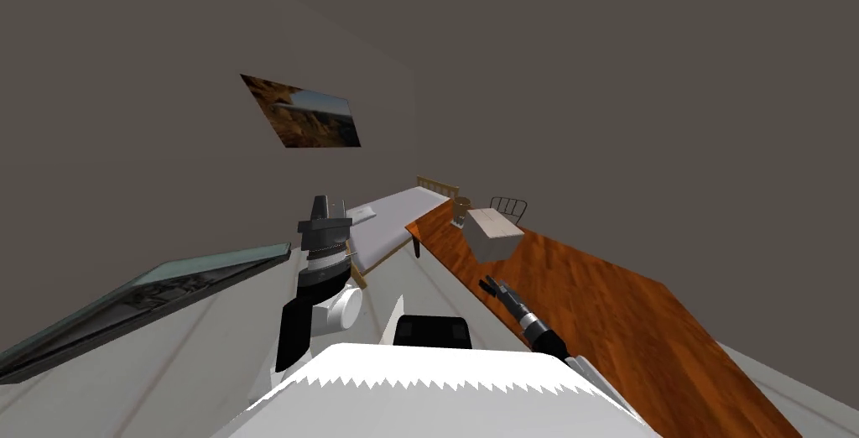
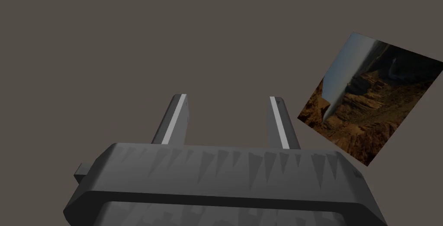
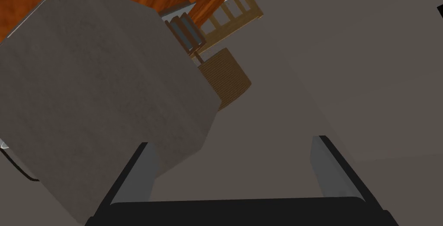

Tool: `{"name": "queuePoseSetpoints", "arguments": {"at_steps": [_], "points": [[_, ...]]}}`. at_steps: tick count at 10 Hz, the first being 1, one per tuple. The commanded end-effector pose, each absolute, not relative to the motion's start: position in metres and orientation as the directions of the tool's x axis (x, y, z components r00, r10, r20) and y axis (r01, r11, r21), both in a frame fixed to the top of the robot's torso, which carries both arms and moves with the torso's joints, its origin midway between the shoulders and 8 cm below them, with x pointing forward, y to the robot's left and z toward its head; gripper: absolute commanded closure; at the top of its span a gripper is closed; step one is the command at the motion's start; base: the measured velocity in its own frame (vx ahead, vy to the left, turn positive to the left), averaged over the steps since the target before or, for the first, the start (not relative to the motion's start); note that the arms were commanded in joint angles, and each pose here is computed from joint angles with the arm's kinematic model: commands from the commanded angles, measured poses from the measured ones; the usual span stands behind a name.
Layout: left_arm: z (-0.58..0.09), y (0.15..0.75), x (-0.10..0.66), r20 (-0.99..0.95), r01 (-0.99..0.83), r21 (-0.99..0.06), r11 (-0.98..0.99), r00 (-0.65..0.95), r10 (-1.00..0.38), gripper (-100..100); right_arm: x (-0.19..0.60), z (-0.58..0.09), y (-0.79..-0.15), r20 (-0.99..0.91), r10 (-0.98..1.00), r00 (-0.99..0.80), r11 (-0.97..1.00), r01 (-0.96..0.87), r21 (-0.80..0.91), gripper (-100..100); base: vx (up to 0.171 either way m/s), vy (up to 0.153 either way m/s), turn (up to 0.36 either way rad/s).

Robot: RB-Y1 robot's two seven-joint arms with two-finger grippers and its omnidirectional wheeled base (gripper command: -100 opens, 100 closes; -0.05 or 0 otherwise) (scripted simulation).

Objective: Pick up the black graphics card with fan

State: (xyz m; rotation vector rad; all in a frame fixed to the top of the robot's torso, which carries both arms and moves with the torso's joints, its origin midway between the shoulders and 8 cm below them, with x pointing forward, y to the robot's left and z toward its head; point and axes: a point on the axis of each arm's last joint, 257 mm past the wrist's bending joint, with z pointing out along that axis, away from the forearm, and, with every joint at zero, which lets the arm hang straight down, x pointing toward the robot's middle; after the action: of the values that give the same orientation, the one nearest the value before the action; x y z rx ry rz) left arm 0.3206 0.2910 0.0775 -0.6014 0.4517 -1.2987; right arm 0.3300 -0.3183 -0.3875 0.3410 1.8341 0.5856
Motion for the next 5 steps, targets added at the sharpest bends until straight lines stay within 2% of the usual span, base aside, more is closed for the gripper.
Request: {"name": "queuePoseSetpoints", "arguments": {"at_steps": [1,2,5], "points": [[0.078,0.291,0.321,0.022,0.751,-0.642,0.154,0.219,-0.975,0,0.308,-0.418,-0.328,-0.804,0.437,-0.403,0.873,-0.026,0.488,-100,0.032,-0.017,0.369],[0.078,0.291,0.321,0.022,0.751,-0.642,0.154,0.219,-0.975,0,0.303,-0.426,-0.333,-0.797,0.438,-0.415,0.874,-0.009,0.485,-100,0.031,-0.021,0.191],[0.077,0.291,0.321,0.022,0.751,-0.642,0.154,0.219,-0.975,0,0.265,-0.473,-0.348,-0.785,0.325,-0.527,0.925,0.003,0.380,-100,0.041,-0.017,0.309]]}}
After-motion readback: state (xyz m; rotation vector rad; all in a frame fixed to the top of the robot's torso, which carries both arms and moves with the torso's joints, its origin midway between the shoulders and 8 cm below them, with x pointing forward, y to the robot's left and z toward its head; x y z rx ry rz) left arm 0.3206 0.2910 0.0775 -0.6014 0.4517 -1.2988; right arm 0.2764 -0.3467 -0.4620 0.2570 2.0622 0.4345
